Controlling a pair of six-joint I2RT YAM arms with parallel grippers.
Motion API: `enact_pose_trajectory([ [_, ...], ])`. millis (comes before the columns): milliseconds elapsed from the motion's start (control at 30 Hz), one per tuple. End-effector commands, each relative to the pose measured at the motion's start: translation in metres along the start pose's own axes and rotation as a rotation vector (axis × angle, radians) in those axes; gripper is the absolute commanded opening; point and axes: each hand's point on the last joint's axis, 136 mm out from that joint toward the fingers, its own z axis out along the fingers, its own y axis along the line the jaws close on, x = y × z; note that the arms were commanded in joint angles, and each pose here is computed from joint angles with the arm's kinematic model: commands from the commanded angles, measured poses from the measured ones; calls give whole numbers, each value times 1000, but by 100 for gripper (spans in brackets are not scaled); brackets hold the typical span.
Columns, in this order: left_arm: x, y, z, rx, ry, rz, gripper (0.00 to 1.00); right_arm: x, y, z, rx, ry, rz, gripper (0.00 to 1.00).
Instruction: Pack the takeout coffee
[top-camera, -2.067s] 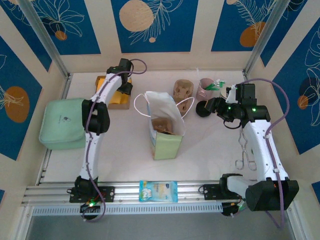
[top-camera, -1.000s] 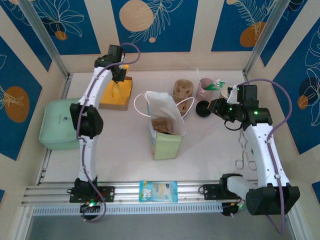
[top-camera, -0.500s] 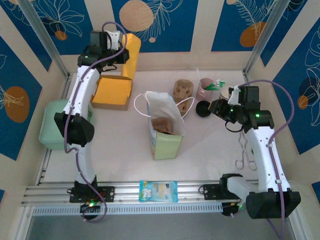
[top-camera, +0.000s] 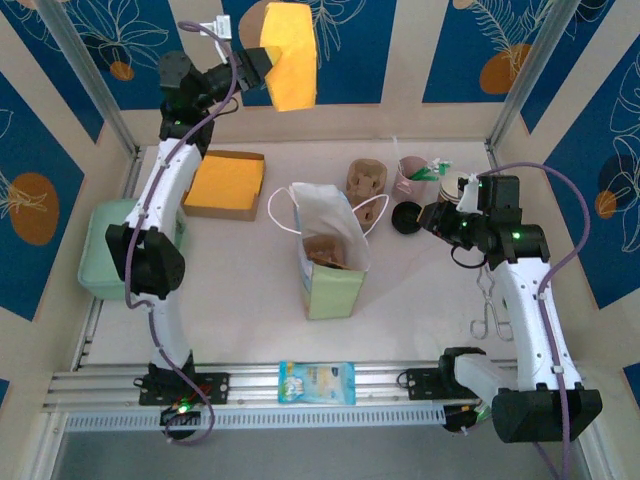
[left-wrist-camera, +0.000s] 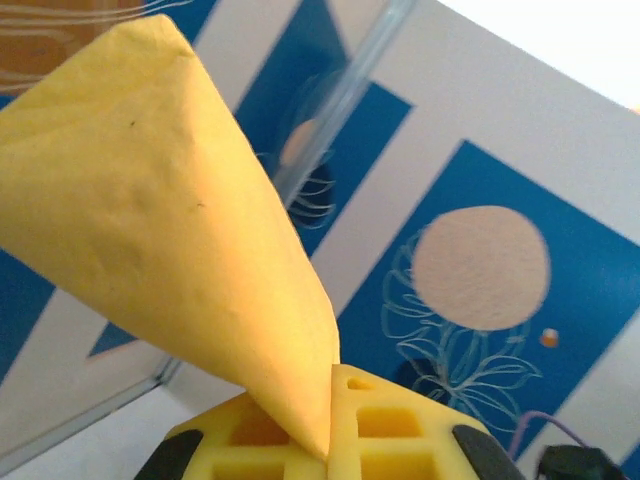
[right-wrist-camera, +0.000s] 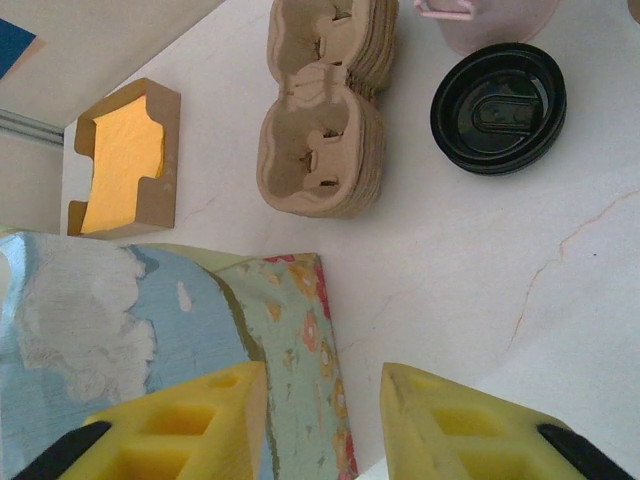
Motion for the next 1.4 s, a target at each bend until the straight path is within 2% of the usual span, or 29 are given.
enact_pose_trajectory([
  [0, -10, -86, -6, 240, -14, 141, 0, 5, 0, -3, -10, 7, -4, 36],
  [167, 15, -113, -7, 300, 14, 266, 0, 3, 4, -5, -21, 2, -5, 35],
  [267, 28, -128, -12, 319, -6, 364, 0, 3, 4, -6, -21, 0, -5, 36],
  [533, 57, -148, -22, 349, -9, 480, 0, 2, 7, -7, -30, 0, -1, 36],
  [867, 99, -140, -35, 314, -8, 554, 0, 3, 9, -8, -38, -3, -4, 35],
  [1367, 156, -110, -46, 250, -3, 549, 0, 9, 6, -12, -31, -5, -4, 35],
])
